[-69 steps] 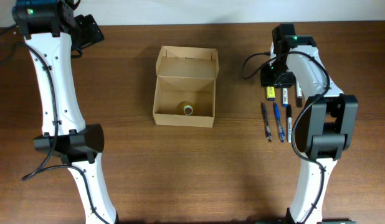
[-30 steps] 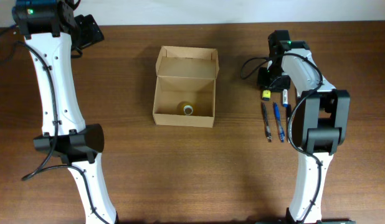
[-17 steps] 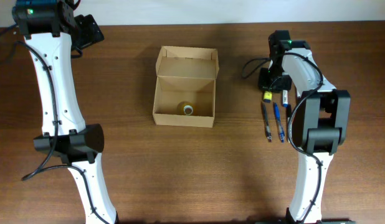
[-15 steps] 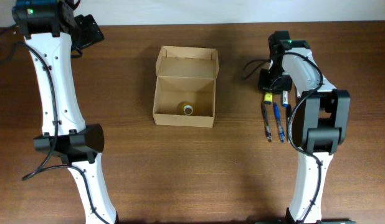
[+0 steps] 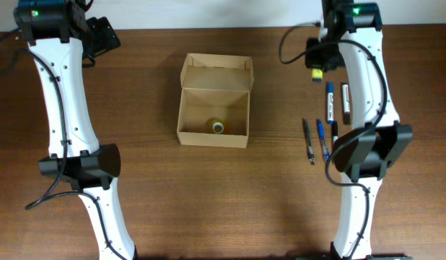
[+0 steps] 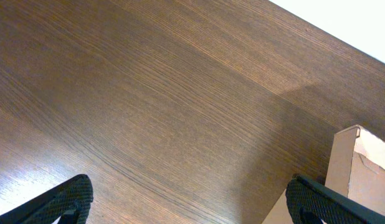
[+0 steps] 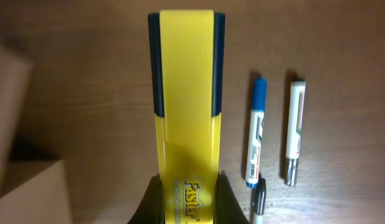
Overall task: Pack container
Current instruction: 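Lower the yellow highlighter into the box and release it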
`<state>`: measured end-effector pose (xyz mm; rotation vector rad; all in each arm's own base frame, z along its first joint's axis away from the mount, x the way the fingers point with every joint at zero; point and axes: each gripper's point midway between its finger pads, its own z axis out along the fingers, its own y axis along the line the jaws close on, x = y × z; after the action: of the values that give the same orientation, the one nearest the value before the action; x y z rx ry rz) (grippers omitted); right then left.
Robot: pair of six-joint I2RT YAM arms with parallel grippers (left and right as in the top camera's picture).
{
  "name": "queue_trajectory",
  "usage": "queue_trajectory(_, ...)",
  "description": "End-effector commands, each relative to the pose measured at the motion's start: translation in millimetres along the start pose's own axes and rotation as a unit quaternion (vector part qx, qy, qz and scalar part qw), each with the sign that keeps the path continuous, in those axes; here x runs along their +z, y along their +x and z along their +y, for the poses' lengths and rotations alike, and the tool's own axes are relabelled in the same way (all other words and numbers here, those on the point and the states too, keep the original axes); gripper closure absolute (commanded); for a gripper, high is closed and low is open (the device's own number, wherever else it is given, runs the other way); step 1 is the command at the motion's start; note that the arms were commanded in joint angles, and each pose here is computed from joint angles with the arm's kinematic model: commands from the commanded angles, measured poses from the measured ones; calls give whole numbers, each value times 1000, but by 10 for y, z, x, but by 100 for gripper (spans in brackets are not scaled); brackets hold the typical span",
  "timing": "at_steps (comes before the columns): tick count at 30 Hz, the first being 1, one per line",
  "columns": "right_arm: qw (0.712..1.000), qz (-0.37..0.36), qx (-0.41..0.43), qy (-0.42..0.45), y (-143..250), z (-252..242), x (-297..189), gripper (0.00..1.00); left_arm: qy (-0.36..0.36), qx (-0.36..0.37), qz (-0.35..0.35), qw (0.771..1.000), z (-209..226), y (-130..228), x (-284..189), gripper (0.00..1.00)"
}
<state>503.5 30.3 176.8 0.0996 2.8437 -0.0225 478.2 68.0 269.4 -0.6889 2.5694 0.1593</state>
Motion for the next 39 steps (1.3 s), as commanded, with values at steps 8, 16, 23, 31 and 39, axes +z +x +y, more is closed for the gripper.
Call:
queue_trajectory(8,917,-120,-367,-96,288,1548,-1168,96,-2,1,-3,1000,20,-17,-8,0)
queue_trajectory(16,772,-74,-613,-148,992,2336,-992,96,-2,1,-3,1000,20,-17,-8,0)
queue_trajectory(23,684,-13,-713,-154,1336,2516,-419,96,-2,1,-3,1000,20,-17,-8,0)
queue_trajectory(31,684,3,-712,-155,1402,2584,220,96,-2,1,-3,1000,20,-17,-8,0)
queue_trajectory(39,697,11,-699,-158,1414,2478,670,96,-2,1,-3,1000,20,-17,-8,0)
